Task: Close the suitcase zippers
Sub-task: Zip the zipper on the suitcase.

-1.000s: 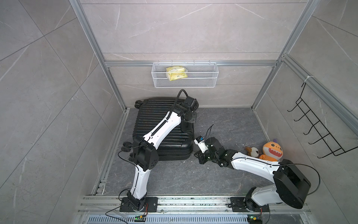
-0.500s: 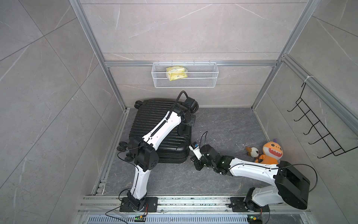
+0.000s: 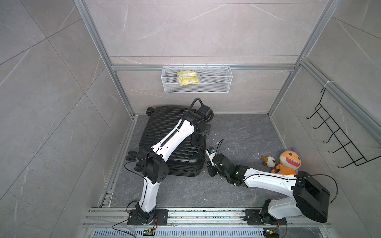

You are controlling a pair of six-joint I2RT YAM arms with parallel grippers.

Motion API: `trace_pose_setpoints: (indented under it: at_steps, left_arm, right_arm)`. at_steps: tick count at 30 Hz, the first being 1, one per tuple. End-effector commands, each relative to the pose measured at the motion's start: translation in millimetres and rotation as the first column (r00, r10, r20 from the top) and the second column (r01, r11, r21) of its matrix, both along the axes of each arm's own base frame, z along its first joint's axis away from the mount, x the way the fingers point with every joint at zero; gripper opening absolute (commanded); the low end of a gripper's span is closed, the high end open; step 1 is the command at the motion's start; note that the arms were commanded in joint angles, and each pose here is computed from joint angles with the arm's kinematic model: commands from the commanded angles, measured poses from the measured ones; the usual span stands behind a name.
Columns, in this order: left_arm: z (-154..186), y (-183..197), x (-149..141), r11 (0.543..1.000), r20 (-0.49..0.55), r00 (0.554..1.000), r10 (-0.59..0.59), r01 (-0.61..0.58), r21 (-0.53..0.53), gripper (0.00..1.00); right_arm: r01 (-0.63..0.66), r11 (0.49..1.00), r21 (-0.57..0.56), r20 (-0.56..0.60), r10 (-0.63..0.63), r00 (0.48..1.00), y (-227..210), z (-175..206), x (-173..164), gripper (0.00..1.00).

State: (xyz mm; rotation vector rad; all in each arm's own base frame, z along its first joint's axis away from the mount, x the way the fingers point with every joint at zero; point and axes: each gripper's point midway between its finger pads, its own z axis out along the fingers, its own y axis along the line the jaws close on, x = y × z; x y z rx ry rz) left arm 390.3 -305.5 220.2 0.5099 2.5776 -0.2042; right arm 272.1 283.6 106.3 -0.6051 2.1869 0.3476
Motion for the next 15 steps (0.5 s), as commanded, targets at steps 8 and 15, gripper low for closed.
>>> trace_pose_setpoints:
  at_steps: [8,15]
  left_arm:
    - [22,38,-100,0.971,-0.166,0.957,-0.238,0.233,-0.048,0.00]
    - [15,43,-127,0.953,-0.202,0.932,-0.302,0.288,-0.095,0.00]
  right_arm:
    - [0.213,0.976,-0.036,-0.077,-0.215,0.974,-69,-31,72,0.00]
    - [0.307,0.951,-0.045,-0.112,-0.310,0.944,-96,-27,117,0.00]
